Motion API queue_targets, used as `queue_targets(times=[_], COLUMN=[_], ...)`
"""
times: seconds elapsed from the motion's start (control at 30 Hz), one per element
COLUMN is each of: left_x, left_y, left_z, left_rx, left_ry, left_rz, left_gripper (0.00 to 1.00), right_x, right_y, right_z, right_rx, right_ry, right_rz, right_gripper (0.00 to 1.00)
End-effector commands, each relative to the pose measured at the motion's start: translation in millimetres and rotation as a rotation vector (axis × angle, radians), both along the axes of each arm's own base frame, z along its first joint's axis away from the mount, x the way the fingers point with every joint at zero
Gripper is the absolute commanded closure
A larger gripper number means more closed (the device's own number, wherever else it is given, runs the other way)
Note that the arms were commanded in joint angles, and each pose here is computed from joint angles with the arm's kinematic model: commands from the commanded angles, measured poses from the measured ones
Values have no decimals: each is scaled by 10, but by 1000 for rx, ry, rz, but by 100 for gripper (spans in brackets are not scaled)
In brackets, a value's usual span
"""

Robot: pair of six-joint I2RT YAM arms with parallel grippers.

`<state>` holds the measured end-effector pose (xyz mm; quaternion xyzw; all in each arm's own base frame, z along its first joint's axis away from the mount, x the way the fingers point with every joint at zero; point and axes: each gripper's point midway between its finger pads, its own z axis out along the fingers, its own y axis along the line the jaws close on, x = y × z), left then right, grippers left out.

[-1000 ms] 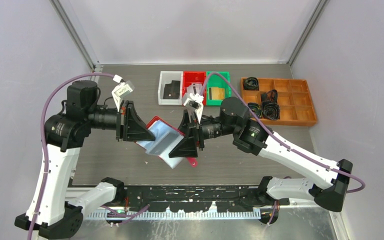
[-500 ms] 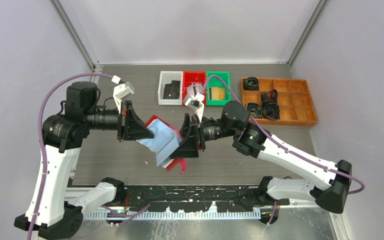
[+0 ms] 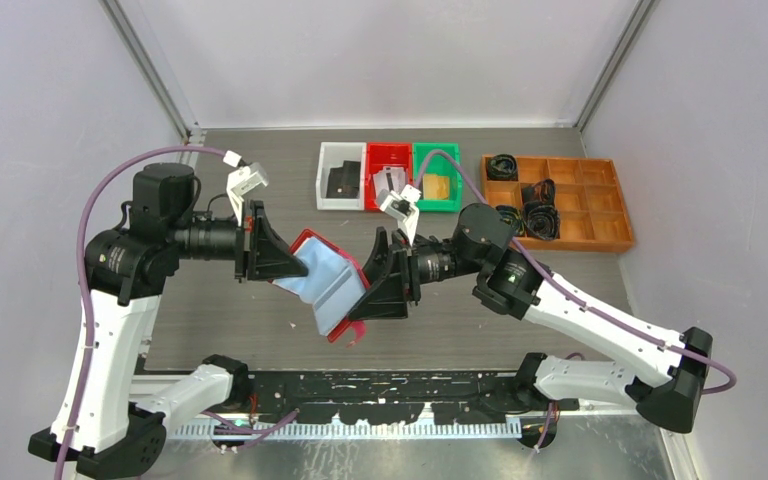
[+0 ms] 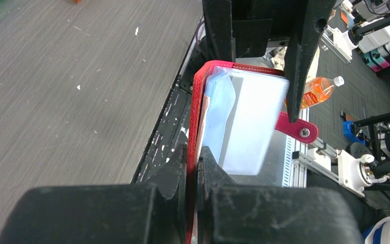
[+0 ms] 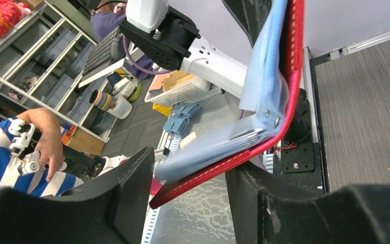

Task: Take the credit cards out of the card holder
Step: Remove the credit card from the card holder.

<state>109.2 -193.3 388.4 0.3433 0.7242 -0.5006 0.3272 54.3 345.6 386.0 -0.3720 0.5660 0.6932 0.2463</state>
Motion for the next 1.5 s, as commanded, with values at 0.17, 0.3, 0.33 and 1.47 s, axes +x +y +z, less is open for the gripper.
queue_targets(times=[0.17, 0.3, 0.33, 1.47], left_x=[78, 59, 50, -52], left_y=[-20, -26, -29, -8], left_z=[93, 128, 138, 327], left_rx=[-22, -32, -35, -74], left_ry=[-38, -35, -33, -108], left_rz=[22, 16, 12, 13], left_gripper=[100, 100, 100, 100], right_x=[-104, -87, -80, 461], right_y=[-133, -124, -124, -133], right_z=[247, 250, 251, -32], right_rx=[90, 89, 89, 17], right_ry=[-35, -36, -39, -38], right_rz=[12, 2, -2, -357], right_gripper=[50, 58, 59, 76])
